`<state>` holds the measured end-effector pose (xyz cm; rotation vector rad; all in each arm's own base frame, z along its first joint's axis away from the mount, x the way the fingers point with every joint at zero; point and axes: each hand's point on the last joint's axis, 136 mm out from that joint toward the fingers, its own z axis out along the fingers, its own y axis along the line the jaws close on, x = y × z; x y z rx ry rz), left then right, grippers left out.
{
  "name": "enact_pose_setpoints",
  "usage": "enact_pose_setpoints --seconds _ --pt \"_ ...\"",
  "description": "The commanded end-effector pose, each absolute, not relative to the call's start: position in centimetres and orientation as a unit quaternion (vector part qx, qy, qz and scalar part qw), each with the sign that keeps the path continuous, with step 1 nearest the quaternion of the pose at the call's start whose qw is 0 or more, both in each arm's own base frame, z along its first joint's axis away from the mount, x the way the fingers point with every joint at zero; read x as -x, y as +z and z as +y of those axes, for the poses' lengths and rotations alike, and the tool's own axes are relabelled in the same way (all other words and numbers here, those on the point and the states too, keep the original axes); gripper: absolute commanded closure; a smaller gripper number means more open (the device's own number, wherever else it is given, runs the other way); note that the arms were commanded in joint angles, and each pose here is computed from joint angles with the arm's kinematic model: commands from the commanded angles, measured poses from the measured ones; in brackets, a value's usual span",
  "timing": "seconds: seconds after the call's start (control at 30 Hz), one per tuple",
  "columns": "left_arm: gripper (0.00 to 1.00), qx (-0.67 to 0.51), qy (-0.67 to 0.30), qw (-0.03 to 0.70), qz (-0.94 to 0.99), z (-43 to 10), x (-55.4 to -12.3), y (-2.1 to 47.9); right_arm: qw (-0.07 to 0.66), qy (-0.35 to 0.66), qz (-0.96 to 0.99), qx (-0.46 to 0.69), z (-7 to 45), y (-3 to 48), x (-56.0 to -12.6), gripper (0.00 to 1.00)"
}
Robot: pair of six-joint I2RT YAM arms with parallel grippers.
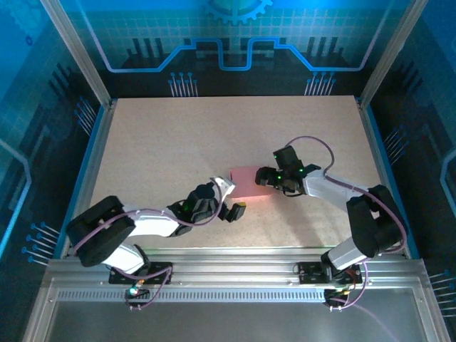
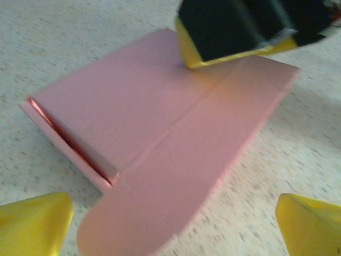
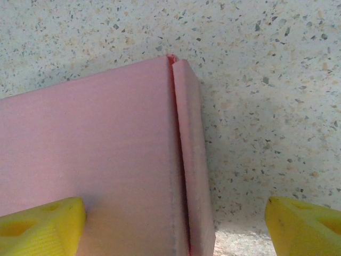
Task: Fold the paper box
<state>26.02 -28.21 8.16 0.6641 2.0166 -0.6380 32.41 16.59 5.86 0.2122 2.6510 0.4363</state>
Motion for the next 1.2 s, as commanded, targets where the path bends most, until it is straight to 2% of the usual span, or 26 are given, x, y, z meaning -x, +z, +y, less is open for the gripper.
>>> enact_pose_setpoints --seconds 0.0,0.1,0.17,0.2,0.33,0.43,0.6,0.67,0.93,1.0,1.17 --pt "0.01 -0.260 -0.343 0.382 0.818 -27.8 -22.9 8.6 0.226 0.160 0.958 -0.078 16.8 6.2 -33.1 0.11" --pt "0.01 -0.195 -0.386 0.396 0.810 -26.9 -23.7 11.8 0.229 0.173 0.956 -0.061 17.0 6.5 -33.5 0.10" --pt "0.01 -0.116 -0.399 0.391 0.821 -25.6 -25.7 12.7 0.221 0.180 0.958 -0.038 17.2 6.3 -33.5 0.00" --pt "0.01 -0.071 -0.399 0.382 0.830 -24.8 -26.9 12.8 0.224 0.185 0.956 -0.030 17.5 6.8 -33.9 0.00" --pt "0.01 0.020 -0.347 0.374 0.860 -23.3 -30.5 12.7 0.225 0.187 0.956 -0.011 17.7 7.2 -34.8 0.00" --pt "0.01 0.026 -0.313 0.347 0.884 -23.9 -32.0 11.9 0.210 0.204 0.956 -0.009 18.2 7.2 -34.9 0.00" --pt "0.08 0.043 -0.302 0.306 0.902 -25.0 -33.1 9.4 0.192 0.210 0.959 -0.009 18.4 6.6 -34.6 0.13" --pt "0.21 0.053 -0.309 0.289 0.905 -25.6 -33.4 8.2 0.186 0.225 0.956 -0.007 18.8 6.2 -34.6 0.15" --pt "0.41 0.063 -0.334 0.250 0.907 -27.8 -34.3 5.8 0.161 0.257 0.953 -0.016 19.4 4.7 -34.4 0.29" --pt "0.48 0.061 -0.339 0.242 0.907 -28.1 -34.3 5.4 0.154 0.260 0.953 -0.016 19.5 4.4 -34.1 0.32" --pt "0.52 0.053 -0.348 0.228 0.908 -28.9 -34.3 5.0 0.143 0.265 0.953 -0.013 19.9 3.7 -33.5 0.41"
